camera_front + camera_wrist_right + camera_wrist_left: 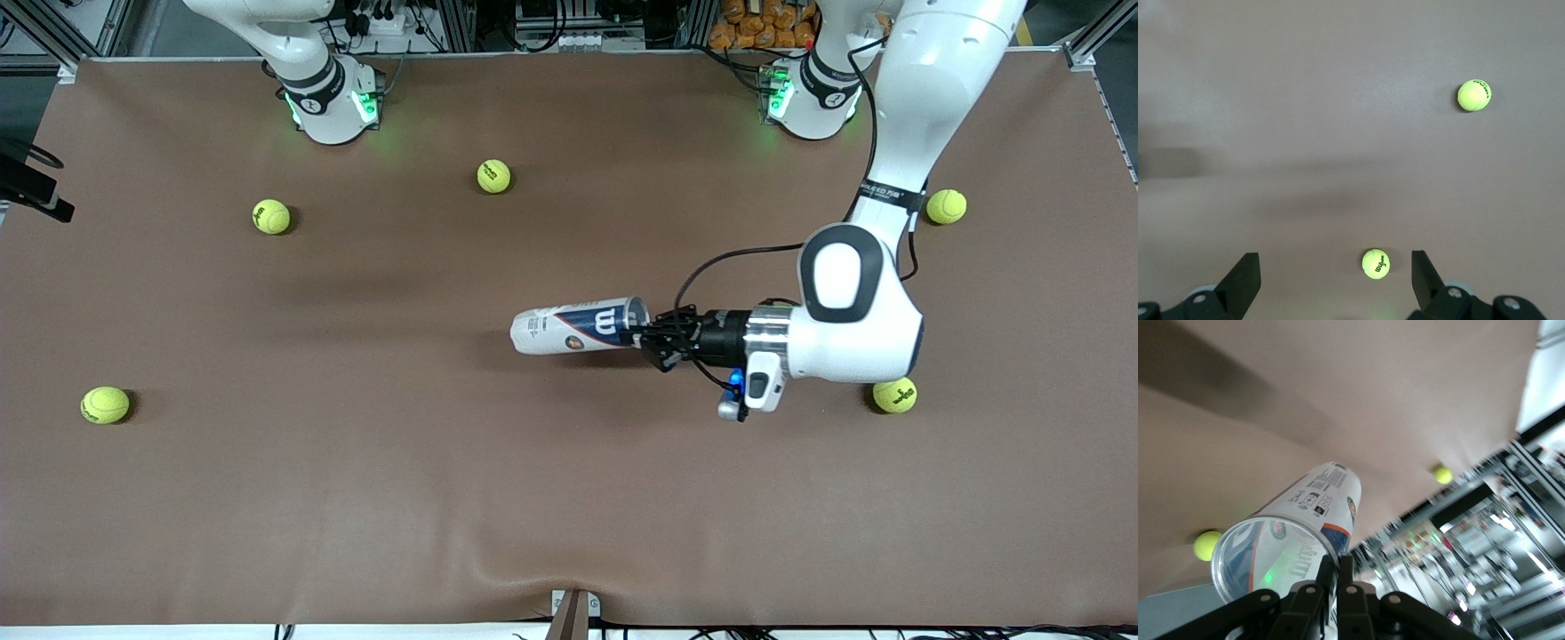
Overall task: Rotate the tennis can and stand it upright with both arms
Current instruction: 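Lift the can end with the left gripper, tilting it upward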
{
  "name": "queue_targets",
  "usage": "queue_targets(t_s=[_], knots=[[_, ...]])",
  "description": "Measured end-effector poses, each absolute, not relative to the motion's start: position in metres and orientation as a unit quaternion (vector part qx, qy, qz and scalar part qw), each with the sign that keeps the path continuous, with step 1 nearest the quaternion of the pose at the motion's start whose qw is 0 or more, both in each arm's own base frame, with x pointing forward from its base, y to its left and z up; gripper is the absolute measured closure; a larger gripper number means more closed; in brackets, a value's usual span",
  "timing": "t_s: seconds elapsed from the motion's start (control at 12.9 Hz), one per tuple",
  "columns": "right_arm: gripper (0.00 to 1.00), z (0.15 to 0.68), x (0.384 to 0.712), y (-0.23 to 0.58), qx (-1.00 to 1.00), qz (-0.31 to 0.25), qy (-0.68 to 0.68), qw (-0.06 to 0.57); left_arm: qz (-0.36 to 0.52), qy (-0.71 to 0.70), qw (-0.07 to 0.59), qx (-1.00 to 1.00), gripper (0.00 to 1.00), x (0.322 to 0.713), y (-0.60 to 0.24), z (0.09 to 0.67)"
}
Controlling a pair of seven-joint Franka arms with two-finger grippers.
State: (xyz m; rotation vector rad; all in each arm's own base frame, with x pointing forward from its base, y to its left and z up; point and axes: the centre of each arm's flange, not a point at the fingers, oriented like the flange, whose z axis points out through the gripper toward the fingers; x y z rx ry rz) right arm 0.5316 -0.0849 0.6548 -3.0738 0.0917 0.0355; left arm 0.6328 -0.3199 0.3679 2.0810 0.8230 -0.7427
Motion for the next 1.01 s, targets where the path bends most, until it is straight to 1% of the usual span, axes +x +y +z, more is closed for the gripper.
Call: queue_targets(t_s=[0.16, 0.47, 0.86, 1.01], knots=[[0.00, 0.655, 0.532, -0.085, -0.999, 0.012, 0.030, 0.033, -0.280, 0.337, 0.334, 0.834, 0.95, 0.629, -0.333, 0.378], [0.00, 0.655, 0.532, -0.085, -0.999, 0.012, 0.030, 0.033, -0.250, 0.347, 0.261, 0.865, 0.95, 0.620, -0.355, 0.386], [0.00, 0.655, 0.532, -0.085, -0.999, 0.012, 0.030, 0.033, -0.198, 0.333, 0.180, 0.904, 0.95, 0.594, -0.400, 0.394], [0.00, 0.655, 0.532, -0.085, -0.999, 0.012, 0.030, 0.033, -0.183, 0.326, 0.161, 0.913, 0.95, 0.586, -0.411, 0.394]])
